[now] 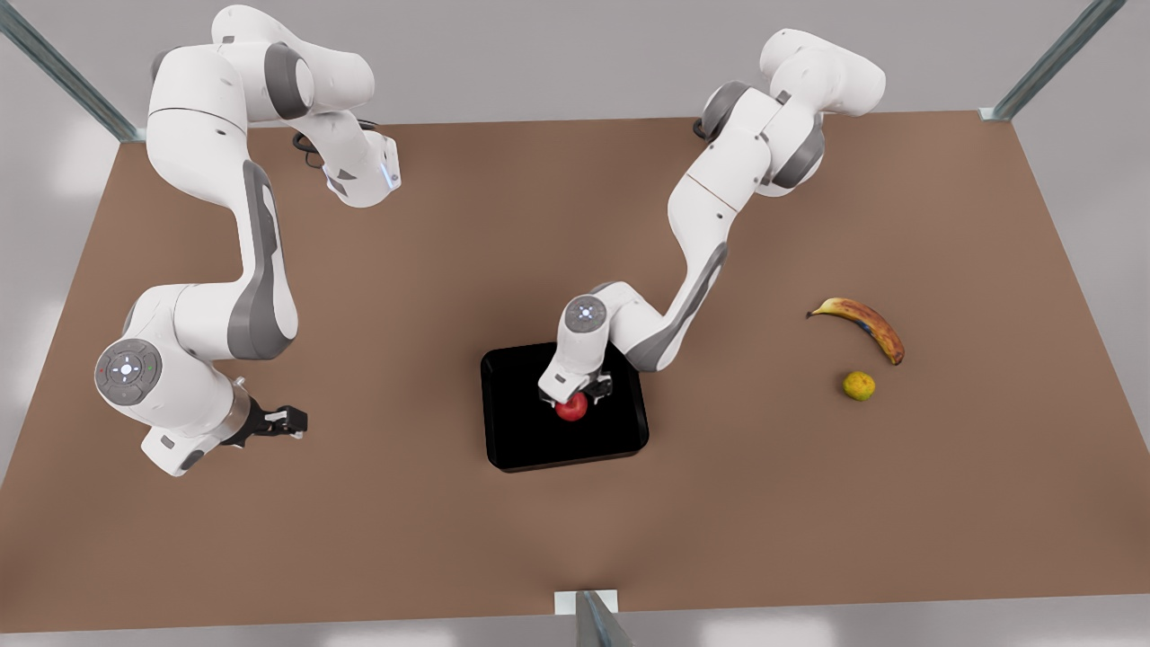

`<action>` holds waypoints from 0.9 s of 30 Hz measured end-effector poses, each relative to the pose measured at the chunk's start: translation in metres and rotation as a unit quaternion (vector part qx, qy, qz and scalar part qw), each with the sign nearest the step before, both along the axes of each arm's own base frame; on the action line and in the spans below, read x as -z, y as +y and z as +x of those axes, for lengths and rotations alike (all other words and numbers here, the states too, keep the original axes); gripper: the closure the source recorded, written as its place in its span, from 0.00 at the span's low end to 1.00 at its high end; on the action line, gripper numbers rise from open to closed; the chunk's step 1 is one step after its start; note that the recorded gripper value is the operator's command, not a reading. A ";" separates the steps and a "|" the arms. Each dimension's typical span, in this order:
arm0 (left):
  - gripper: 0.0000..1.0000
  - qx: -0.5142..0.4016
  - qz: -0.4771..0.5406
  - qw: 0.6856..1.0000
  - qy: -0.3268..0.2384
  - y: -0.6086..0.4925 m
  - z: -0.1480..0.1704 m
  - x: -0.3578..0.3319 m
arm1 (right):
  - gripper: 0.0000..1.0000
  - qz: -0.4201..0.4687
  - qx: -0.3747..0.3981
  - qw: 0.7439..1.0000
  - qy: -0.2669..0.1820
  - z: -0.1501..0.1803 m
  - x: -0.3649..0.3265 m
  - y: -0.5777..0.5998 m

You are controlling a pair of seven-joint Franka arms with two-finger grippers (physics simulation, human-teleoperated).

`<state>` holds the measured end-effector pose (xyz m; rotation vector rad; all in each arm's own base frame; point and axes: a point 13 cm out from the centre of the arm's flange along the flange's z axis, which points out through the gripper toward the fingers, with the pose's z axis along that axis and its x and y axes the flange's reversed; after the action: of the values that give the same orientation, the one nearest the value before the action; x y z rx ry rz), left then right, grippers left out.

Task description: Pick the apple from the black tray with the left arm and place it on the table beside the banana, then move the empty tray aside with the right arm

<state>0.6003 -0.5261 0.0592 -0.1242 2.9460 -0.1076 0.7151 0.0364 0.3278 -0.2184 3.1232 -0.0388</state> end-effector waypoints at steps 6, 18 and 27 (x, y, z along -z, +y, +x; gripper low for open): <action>0.00 -0.005 -0.001 1.000 -0.005 0.000 0.001 0.006 | 0.00 0.000 0.001 1.000 -0.001 0.001 0.000 -0.002; 0.30 -0.070 -0.016 0.997 -0.020 0.044 0.042 -0.136 | 0.00 0.001 -0.009 1.000 -0.004 0.000 -0.009 0.014; 0.31 -0.193 0.060 0.974 0.106 0.384 0.078 -0.166 | 0.00 0.016 -0.154 0.988 0.006 -0.118 -0.075 0.334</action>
<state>0.6780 -0.1419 0.2251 -0.7261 3.0601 0.1484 0.5971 0.3703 0.4027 -0.6991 3.0589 0.0148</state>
